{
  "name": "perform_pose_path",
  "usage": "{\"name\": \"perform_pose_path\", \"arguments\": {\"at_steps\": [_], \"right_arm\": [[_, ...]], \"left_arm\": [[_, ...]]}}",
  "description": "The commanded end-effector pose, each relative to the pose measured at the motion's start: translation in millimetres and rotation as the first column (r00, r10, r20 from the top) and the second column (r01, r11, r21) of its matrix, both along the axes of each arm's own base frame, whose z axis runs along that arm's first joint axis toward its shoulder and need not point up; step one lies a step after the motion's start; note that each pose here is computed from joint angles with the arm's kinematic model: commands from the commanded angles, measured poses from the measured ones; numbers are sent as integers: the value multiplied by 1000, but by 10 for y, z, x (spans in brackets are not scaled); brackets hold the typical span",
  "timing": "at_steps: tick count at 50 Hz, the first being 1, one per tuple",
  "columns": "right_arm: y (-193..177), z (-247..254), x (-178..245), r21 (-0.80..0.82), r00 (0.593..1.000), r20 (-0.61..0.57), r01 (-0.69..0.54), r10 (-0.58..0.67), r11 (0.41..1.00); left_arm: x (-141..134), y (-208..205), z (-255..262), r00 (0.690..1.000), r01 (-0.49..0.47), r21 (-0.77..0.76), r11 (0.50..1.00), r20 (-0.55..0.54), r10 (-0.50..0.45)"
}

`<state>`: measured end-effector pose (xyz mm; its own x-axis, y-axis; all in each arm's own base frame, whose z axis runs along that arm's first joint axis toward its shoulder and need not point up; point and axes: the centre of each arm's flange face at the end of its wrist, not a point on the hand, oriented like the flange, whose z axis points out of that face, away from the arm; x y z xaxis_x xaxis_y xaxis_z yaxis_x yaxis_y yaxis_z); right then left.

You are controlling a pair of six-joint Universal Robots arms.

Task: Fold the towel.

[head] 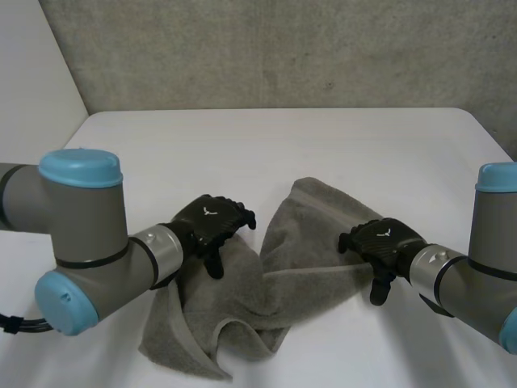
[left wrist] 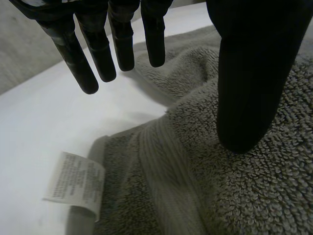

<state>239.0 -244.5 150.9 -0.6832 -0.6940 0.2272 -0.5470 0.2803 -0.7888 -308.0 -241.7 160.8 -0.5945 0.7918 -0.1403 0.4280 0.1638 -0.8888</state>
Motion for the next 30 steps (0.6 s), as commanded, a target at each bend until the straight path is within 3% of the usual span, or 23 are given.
{"name": "perform_pose_path", "arguments": {"at_steps": [1,13,30], "right_arm": [[-12,-16,-31,-5,1000,1,11,-11,1000],[-34,1,-24,-16,1000,5,11,-11,1000],[-94,62,7,-59,1000,20,10,-9,998]], "left_arm": [[-48,-81,-96,1000,6,27,1000,14,-6],[-70,-65,-182,1000,12,46,999,25,-13],[-72,-55,265,1000,2,-77,997,-27,-4]]}}
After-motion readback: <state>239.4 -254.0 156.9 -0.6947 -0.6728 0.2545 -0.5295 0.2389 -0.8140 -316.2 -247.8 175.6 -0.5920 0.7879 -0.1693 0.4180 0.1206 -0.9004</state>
